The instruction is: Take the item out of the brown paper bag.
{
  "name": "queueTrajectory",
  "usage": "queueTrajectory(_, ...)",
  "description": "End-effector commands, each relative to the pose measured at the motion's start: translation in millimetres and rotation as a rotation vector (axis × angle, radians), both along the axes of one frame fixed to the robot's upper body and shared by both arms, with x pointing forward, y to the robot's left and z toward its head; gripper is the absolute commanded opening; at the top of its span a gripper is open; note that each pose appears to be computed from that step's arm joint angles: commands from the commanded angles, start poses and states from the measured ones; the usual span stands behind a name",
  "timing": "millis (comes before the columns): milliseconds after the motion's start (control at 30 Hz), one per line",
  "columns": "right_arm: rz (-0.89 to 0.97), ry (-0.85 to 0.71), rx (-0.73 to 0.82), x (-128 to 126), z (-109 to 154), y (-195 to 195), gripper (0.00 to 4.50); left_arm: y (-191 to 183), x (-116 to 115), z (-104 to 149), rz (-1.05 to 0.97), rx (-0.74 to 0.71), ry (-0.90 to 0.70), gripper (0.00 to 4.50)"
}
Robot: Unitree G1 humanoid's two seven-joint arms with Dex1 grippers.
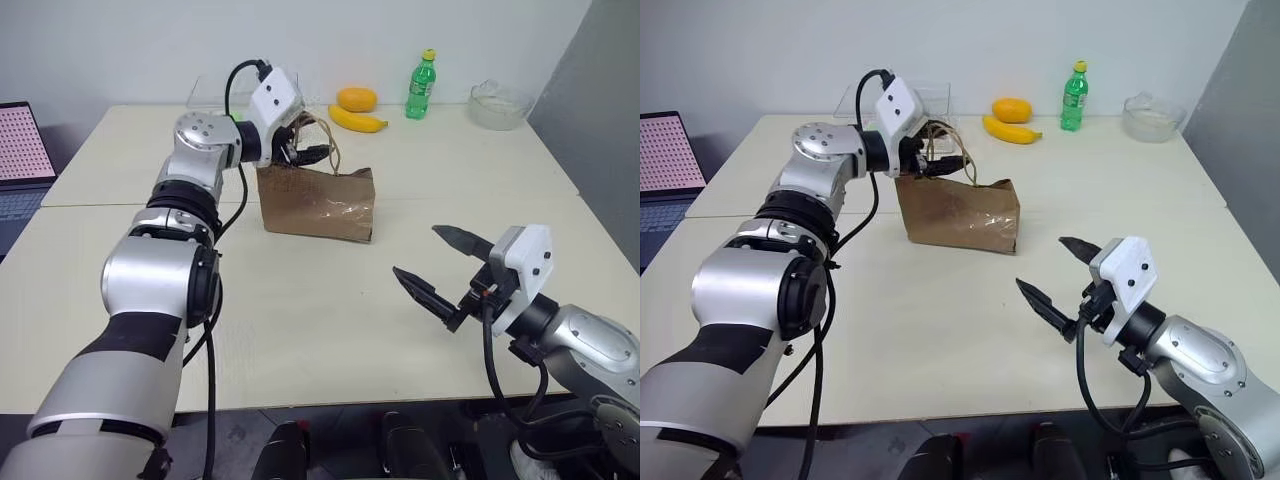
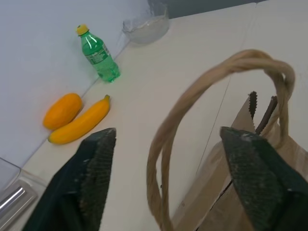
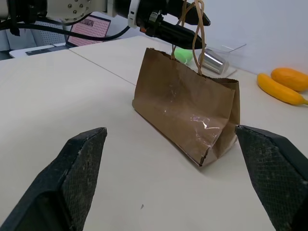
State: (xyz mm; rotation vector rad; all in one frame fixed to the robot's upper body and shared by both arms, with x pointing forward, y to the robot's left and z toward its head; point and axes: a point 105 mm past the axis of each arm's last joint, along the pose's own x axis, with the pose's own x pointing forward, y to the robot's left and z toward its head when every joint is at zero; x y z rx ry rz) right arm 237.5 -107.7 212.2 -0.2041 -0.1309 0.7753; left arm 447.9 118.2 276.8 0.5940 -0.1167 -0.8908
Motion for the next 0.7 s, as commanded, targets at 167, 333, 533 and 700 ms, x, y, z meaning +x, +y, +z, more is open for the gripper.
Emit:
queueTrajectory(167,0.033,-0.02,-0.014,-3.4,2.3,5.2,4.5,29.7,-18.9,13.4,-0.088,-0.049,0.002,4.15)
queueTrajectory(333,0.036,-0.026,-0.019,6.0,2.9,8.4,4.5,54.4,-37.9,-0.3,-0.086,-0.159,0.021,4.15)
queueTrajectory(533,0.035,-0.085,-0.021,39.7,19.3,14.8,4.11,57.8,-96.8,-26.4,-0.027,-0.356,-0.011,4.19)
queueTrajectory(700,0.039,-0.151,-0.044,79.7,42.9,22.0,2.49,50.4,-149.2,-61.0,0.06,-0.412,-0.026,4.19)
